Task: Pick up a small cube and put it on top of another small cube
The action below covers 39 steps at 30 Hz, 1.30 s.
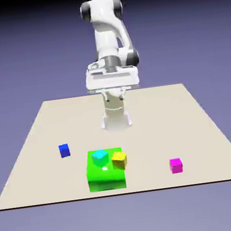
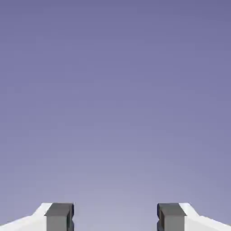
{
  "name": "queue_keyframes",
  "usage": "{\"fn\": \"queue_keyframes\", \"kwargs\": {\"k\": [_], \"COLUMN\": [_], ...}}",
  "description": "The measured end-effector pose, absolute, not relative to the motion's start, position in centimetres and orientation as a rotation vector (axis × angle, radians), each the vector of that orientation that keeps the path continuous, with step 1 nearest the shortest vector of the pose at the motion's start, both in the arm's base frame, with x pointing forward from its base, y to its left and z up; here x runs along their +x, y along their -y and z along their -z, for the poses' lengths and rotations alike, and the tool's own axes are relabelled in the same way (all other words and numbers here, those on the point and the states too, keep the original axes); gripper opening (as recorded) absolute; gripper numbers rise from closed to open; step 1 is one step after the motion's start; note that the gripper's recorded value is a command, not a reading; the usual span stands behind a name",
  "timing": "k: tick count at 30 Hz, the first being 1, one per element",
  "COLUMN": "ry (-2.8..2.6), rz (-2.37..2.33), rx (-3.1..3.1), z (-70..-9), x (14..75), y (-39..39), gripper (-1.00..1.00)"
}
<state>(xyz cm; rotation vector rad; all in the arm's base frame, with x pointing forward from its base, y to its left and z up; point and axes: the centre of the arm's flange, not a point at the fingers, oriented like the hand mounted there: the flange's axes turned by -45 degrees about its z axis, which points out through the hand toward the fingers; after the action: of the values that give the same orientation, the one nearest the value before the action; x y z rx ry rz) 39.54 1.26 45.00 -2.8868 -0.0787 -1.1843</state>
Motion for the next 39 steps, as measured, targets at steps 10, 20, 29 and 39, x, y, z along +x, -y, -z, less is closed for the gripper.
{"fn": "queue_keyframes", "kwargs": {"k": [10,20,29,39], "ry": [0.046,0.039,0.057,0.097], "rz": [0.867,0.637,0.582,0.627], "rx": [-2.819,-2.885,-3.017,-3.084], "z": [-36.8,-27.5,-20.1,-15.2], "x": [42.9,42.7,40.3,40.1], "y": [-8.7,-16.6,-21.8,-23.4], "gripper": [0.00,0.00,0.00,0.00]}}
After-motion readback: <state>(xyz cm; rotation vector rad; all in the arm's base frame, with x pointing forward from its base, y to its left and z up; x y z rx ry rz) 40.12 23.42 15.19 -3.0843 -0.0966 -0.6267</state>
